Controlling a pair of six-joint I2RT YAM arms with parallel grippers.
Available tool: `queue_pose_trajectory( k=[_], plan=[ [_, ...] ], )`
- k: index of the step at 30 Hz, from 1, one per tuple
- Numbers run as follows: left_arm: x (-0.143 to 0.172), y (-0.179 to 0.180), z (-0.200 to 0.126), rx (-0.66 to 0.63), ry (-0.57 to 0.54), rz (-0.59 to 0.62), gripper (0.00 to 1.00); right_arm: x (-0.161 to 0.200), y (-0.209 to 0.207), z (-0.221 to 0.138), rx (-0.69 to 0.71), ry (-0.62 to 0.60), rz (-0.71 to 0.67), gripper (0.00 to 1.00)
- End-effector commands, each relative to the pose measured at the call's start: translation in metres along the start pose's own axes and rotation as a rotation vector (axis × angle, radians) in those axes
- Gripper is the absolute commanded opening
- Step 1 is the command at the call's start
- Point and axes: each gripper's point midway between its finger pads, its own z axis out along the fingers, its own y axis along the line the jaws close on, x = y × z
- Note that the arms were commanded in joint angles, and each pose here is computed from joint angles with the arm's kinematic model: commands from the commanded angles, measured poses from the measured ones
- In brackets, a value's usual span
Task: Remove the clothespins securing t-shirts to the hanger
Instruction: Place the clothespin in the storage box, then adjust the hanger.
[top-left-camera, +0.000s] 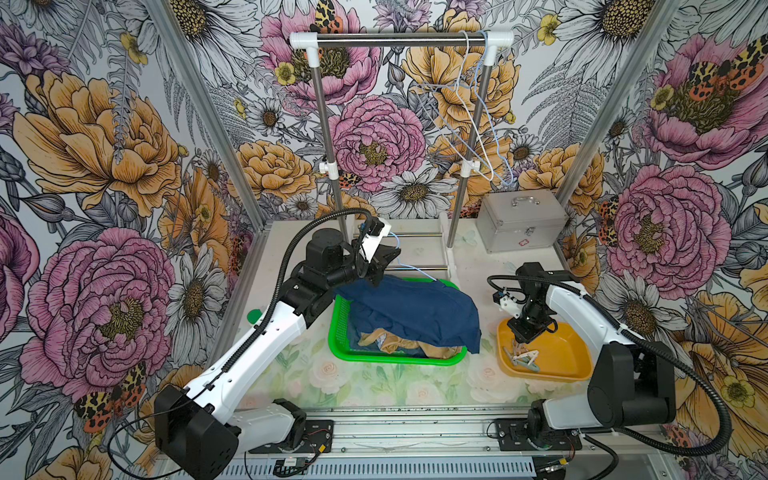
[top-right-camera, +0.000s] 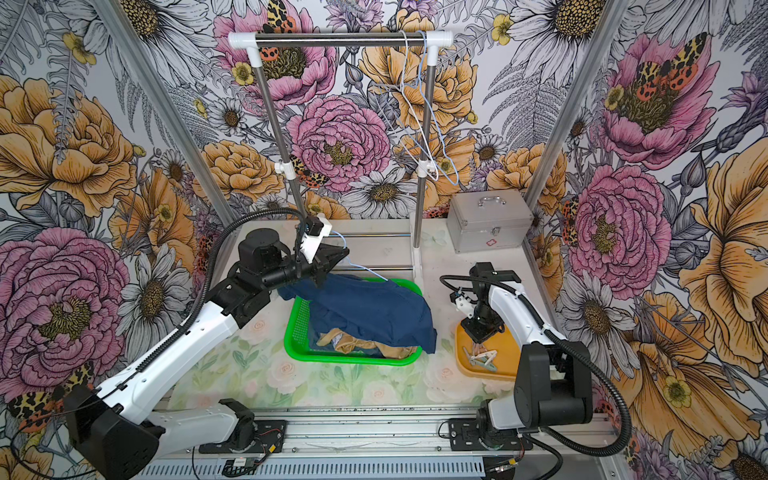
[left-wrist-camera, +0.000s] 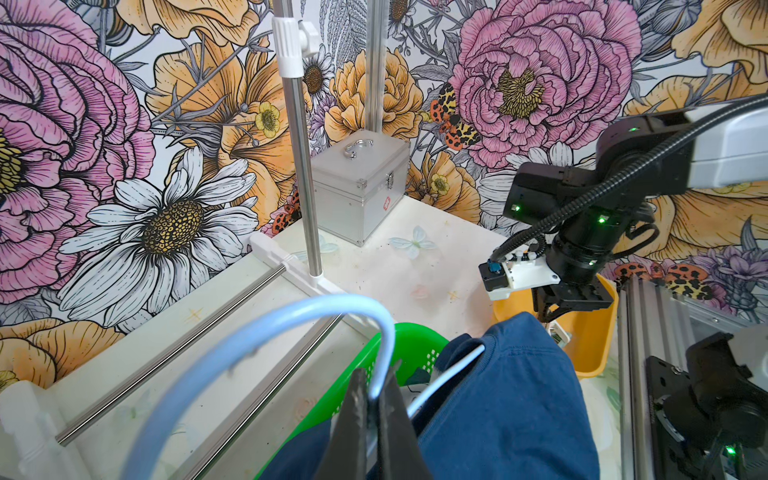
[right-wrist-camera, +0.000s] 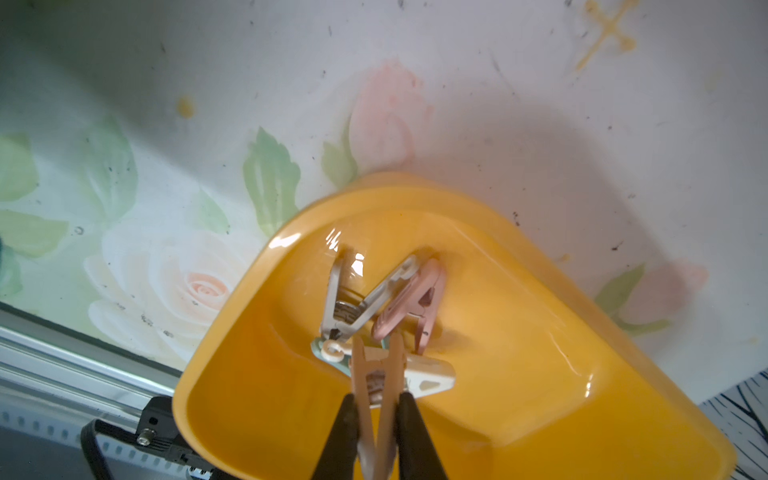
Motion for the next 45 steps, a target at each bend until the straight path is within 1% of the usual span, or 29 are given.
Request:
queue_pose_trajectory(
  k=[1,6,8,11,13,17,20,22,25,29,33,36,39,42,45],
  plan=[
    [-0.015,-0.007,-0.004,0.004,-0.049,0.028,0.0,-0.01,-0.014,-0.003,0.037,-0.013,0.009,0.17],
    [-0.012,-0.007,-0.004,-0.003,-0.04,0.035,0.0,-0.011,-0.013,0.001,0.025,-0.004,0.007,0.31],
    [-0.013,-0.007,-0.006,-0.005,-0.041,0.039,0.0,-0.011,-0.012,0.002,0.021,-0.004,0.007,0.38],
    [-0.013,-0.008,-0.006,-0.005,-0.038,0.04,0.0,-0.012,-0.012,0.002,0.02,-0.002,0.009,0.47],
    [-0.012,-0.007,-0.005,-0.004,-0.035,0.038,0.0,-0.012,-0.012,0.001,0.019,-0.01,0.012,0.51],
    [-0.012,-0.007,-0.006,-0.006,-0.027,0.043,0.0,-0.011,-0.016,-0.007,0.058,-0.023,0.018,0.55],
    [-0.013,-0.006,-0.006,-0.009,-0.029,0.044,0.0,-0.01,-0.024,-0.028,0.133,-0.069,0.043,0.58],
    [-0.013,-0.007,-0.007,-0.006,-0.024,0.041,0.0,-0.009,-0.027,-0.051,0.194,-0.142,0.078,0.58],
    [-0.012,-0.008,-0.007,-0.001,-0.023,0.041,0.0,-0.005,-0.019,-0.075,0.231,-0.238,0.086,0.58],
    [-0.014,-0.01,-0.007,0.002,-0.02,0.045,0.0,-0.006,0.006,-0.096,0.233,-0.373,0.039,0.58],
    [-0.022,-0.019,-0.006,0.019,-0.034,0.073,0.0,-0.02,0.031,-0.132,0.252,-0.562,-0.021,0.59],
    [-0.027,-0.023,-0.009,0.037,-0.045,0.077,0.0,-0.032,0.048,-0.165,0.233,-0.711,-0.052,0.6],
    [-0.032,-0.023,-0.014,0.018,-0.057,0.086,0.0,-0.046,0.062,-0.197,0.222,-0.833,-0.099,0.62],
    [-0.035,-0.027,-0.017,0.018,-0.067,0.088,0.0,-0.063,0.084,-0.231,0.182,-0.97,-0.167,0.7],
    [-0.041,-0.031,-0.019,0.028,-0.079,0.071,0.0,-0.075,0.108,-0.267,0.126,-1.102,-0.237,0.73]
  ],
)
